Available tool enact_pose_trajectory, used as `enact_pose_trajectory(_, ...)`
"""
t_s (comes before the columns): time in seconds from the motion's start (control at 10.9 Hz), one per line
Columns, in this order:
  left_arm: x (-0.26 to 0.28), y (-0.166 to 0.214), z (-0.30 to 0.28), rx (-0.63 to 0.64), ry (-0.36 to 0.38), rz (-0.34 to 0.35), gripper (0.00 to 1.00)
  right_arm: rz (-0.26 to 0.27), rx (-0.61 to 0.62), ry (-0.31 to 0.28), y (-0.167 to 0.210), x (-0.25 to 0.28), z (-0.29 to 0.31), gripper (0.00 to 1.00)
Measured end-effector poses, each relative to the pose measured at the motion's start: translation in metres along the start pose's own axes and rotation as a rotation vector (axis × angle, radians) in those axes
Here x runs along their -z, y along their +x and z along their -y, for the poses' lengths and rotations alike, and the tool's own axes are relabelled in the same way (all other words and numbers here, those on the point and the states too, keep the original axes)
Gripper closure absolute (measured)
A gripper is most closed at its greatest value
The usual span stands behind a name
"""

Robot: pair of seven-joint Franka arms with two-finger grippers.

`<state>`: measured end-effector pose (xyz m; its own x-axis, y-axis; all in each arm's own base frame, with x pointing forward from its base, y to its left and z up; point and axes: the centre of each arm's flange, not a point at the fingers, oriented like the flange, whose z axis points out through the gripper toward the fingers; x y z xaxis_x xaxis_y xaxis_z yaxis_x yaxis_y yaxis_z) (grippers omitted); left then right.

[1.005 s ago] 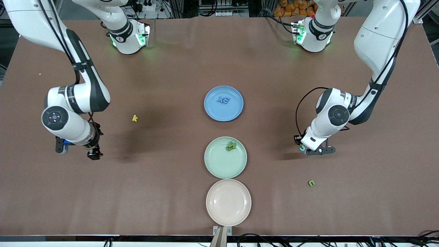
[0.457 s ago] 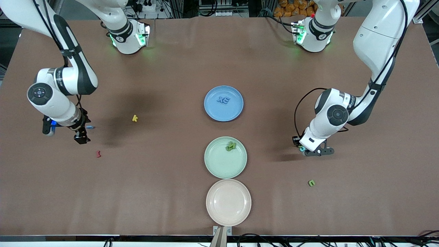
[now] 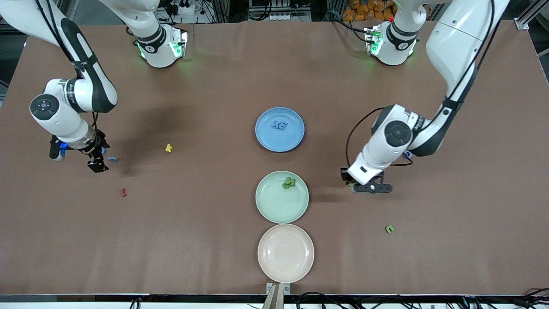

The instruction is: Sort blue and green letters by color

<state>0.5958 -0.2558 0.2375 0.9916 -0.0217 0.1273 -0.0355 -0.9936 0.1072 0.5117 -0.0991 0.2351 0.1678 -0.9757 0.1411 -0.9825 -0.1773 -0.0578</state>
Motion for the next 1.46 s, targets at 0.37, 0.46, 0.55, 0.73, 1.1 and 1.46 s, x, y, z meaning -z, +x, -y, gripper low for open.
enact_pose_trajectory(0.37,0.036,-0.008,-0.119,0.006,-0.082,-0.080,0.64,0.021,0.000,0.017,-0.007,-0.021,-0.020,0.00)
enact_pose_trajectory(0.46,0.037,-0.015,-0.148,0.002,-0.104,-0.083,0.64,0.028,0.001,0.015,-0.008,-0.029,-0.025,0.00)
enact_pose_trajectory(0.55,0.029,-0.024,-0.173,-0.009,-0.115,-0.076,0.64,0.034,0.001,0.011,-0.007,-0.035,-0.027,0.00)
enact_pose_trajectory(0.73,0.003,-0.029,-0.192,-0.016,-0.121,-0.058,0.62,0.039,0.009,0.015,-0.004,-0.042,-0.030,0.00)
enact_pose_trajectory(1.1,0.007,0.007,-0.169,0.039,-0.136,-0.105,0.10,0.050,0.022,0.026,0.002,-0.058,-0.036,0.04)
enact_pose_trajectory(1.46,0.043,0.062,-0.055,0.129,-0.024,-0.092,0.00,0.053,0.055,0.021,0.004,-0.062,-0.038,0.36)
